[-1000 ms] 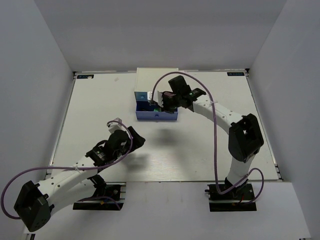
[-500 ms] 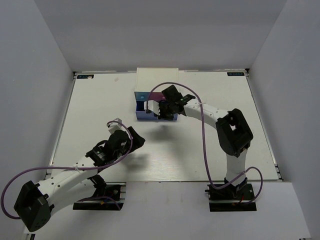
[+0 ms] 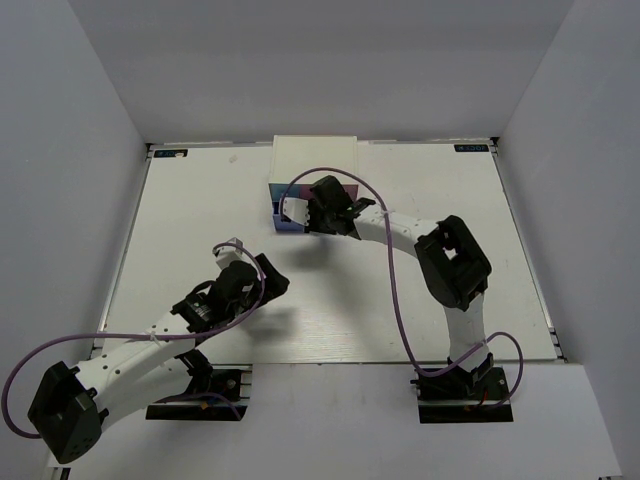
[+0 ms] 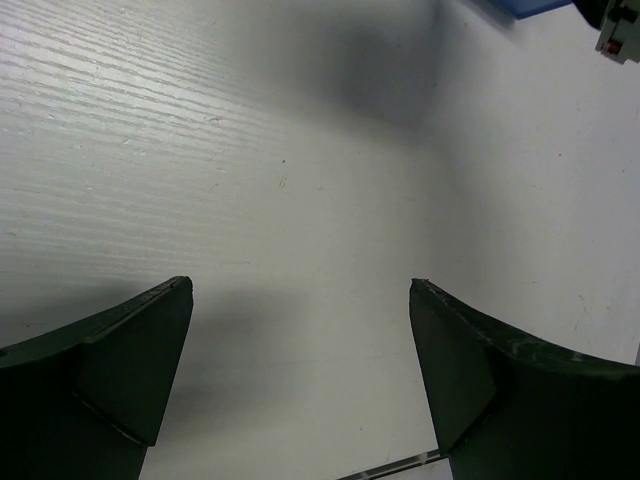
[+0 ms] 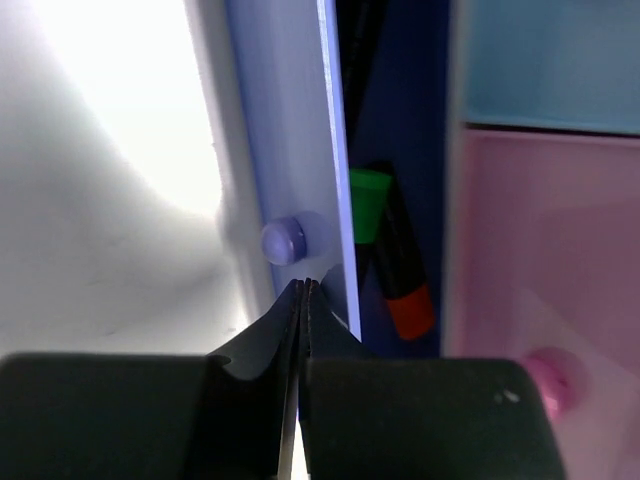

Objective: Sort the stationery into containers
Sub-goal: Close the drawer in the storage box.

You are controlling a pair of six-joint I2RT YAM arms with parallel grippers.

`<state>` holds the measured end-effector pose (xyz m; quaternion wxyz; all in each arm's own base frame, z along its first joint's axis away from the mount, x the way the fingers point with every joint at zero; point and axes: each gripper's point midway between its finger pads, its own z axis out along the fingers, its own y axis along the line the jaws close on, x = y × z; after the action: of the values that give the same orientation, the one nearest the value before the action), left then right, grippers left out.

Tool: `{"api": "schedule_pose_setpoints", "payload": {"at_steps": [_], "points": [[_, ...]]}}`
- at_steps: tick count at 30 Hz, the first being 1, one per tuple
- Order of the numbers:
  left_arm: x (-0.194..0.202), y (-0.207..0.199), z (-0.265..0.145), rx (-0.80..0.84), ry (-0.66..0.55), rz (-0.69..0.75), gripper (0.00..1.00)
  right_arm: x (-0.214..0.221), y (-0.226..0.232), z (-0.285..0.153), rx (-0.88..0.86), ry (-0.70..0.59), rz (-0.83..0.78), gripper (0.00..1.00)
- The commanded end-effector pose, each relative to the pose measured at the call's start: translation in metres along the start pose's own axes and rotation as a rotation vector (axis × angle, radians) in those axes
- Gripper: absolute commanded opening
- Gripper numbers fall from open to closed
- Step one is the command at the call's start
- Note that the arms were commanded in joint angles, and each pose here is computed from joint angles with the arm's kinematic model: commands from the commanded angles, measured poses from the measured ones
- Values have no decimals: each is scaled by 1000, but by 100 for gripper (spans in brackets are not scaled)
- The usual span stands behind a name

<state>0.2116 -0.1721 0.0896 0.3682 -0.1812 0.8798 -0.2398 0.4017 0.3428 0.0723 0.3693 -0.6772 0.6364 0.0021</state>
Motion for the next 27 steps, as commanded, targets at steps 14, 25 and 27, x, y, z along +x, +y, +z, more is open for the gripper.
{"api": "schedule_pose_setpoints", "payload": {"at_steps": [14,25,27], "points": [[-6,5,-6,-5,-27,16,99,-13,-72,2,340,26,5,0],[-6,5,-6,-5,-27,16,99,-22,-51,-8,217,-23,67,0],[-6,5,-6,-5,-27,25,99,-33,-36,-26,133,-72,102,0]]}}
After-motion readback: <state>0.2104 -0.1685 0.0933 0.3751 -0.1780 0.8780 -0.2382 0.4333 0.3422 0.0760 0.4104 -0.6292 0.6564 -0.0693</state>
